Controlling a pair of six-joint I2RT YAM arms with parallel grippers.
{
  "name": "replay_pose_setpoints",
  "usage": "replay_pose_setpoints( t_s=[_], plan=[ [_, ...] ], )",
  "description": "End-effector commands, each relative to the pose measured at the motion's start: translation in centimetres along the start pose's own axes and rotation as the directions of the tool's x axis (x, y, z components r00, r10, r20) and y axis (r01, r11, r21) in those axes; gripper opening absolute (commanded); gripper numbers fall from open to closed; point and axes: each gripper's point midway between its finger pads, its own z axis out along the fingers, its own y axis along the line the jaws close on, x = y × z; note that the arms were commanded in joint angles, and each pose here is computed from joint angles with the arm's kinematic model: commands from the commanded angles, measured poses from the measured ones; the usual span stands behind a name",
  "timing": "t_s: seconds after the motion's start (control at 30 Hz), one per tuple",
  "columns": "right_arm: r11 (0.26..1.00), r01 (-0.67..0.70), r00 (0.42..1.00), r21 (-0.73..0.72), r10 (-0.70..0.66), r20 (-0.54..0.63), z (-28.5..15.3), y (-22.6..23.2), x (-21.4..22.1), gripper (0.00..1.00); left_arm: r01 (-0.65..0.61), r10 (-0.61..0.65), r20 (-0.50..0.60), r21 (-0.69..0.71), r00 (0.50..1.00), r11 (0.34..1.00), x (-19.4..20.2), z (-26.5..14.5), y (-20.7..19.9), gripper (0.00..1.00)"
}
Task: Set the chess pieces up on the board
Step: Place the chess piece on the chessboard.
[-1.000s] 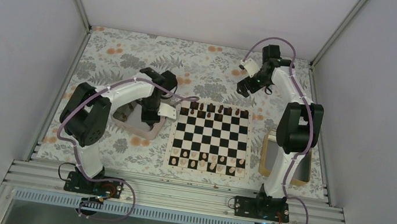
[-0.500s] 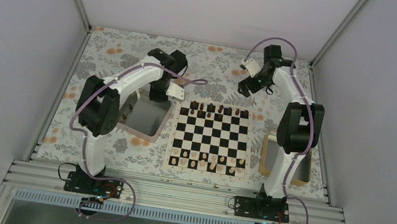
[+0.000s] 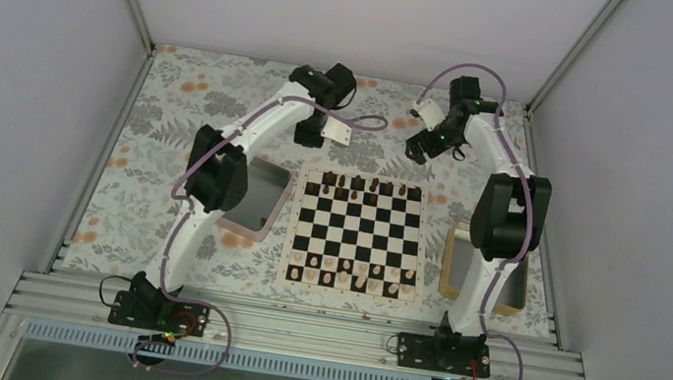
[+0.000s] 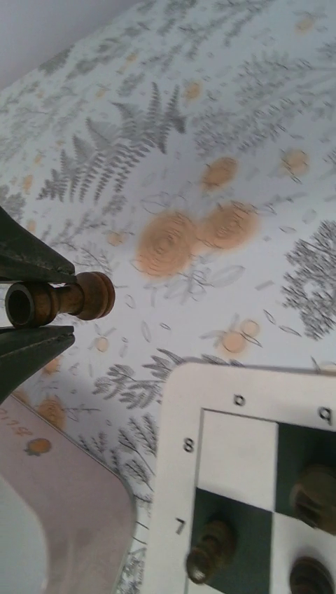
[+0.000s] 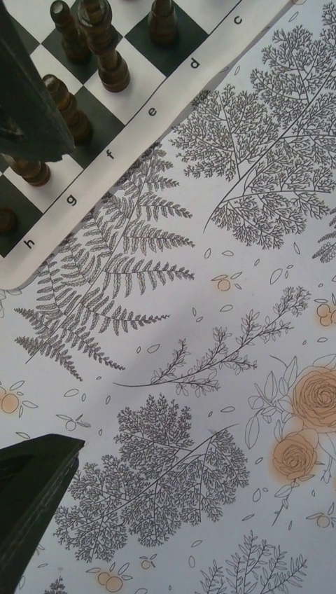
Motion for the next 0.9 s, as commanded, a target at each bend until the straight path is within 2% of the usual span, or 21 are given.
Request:
replay_pose_setpoints(
  t_s=[0.0,0.33,0.6,0.87],
  plan=[
    [1.000,-0.010,1.000,0.017,0.010,0.018,-0.8,-0.6,-0.3,1.00,-0.073,0.072,0.016,0.035,0.997,0.997,-1.7,0.4,-1.1,0.15],
    [1.000,-0.012,1.000,0.008,0.012,0.011,-0.6,-0.5,-0.1,1.00,-0.100,0.094,0.050,0.119,0.994,0.988,-3.3,1.7,-3.9,0.15],
    [1.000,-0.013,1.000,0.008,0.013,0.007,-0.5,-0.5,0.1,1.00,-0.112,0.107,0.038,0.192,0.994,0.975,-3.1,3.2,-6.1,0.16],
    [1.000,-0.013,1.000,0.002,0.013,0.002,-0.3,-0.4,0.3,1.00,-0.120,0.112,0.051,0.216,0.992,0.969,-3.7,3.6,-6.8,0.16]
  ],
)
